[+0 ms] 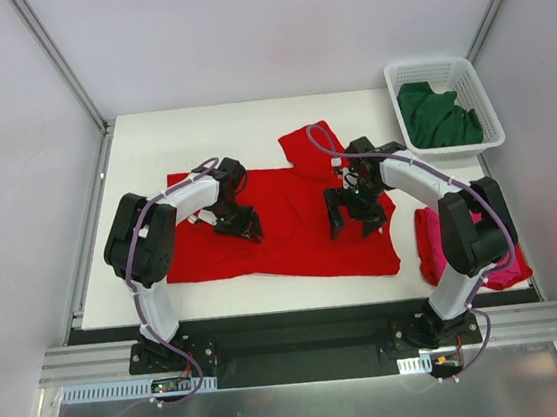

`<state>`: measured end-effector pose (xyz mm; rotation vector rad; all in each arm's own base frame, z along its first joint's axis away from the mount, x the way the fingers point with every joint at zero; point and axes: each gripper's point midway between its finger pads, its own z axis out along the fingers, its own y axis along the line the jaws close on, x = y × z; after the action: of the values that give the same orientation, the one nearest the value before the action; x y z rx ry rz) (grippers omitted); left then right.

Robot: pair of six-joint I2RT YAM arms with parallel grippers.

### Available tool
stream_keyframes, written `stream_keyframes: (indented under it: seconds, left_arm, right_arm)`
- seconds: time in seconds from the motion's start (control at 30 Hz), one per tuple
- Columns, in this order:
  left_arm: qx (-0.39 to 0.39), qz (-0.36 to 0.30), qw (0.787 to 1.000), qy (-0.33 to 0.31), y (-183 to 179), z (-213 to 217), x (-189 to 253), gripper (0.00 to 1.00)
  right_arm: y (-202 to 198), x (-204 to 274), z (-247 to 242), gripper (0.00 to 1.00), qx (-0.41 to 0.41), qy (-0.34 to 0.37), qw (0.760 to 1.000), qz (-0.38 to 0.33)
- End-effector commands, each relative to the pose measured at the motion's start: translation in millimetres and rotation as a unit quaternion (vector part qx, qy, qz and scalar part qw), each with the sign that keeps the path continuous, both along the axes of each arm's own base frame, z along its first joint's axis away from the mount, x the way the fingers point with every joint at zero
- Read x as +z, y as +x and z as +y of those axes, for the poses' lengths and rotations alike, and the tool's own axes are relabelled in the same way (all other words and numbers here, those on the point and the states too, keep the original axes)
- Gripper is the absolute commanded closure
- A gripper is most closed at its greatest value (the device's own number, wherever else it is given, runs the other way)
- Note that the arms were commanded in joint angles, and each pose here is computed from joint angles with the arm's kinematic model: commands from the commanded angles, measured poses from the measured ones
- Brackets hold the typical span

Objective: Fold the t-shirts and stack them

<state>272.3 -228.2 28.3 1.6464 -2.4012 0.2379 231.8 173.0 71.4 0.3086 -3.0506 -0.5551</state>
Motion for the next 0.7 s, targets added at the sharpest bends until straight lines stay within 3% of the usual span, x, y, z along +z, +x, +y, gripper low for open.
stream_keyframes:
  seconds: [0.0, 0.27, 0.3, 0.43, 0.47, 0.67]
  left_arm:
    - [-0.001, 0.004, 1.0, 0.001, -2, 5, 5, 0.76]
    - [-0.001, 0.006, 1.0, 0.002, -2, 5, 3, 0.85]
    - [-0.002, 0.006, 1.0, 0.002, -2, 4, 3, 0.92]
    - [-0.001, 0.005, 1.0, -0.001, -1, 3, 5, 0.95]
    - [-0.002, 0.004, 1.0, -0.003, 0, 2, 5, 1.0]
    - [0.0, -0.019, 1.0, -0.019, 11, -5, 22, 1.0]
  right_arm:
    - [4, 9, 1, 0.04, 0.003, 0.008, 1.0, -0.005]
    - [3, 9, 1, 0.04, 0.004, 0.007, 1.0, -0.005]
    - [4, 8, 1, 0.04, 0.004, 0.007, 1.0, -0.005]
    - [3, 8, 1, 0.04, 0.005, 0.007, 1.0, -0.002]
    - [3, 8, 1, 0.04, 0.004, 0.007, 1.0, -0.002]
    - [4, 7, 1, 0.04, 0.003, 0.007, 1.0, -0.001]
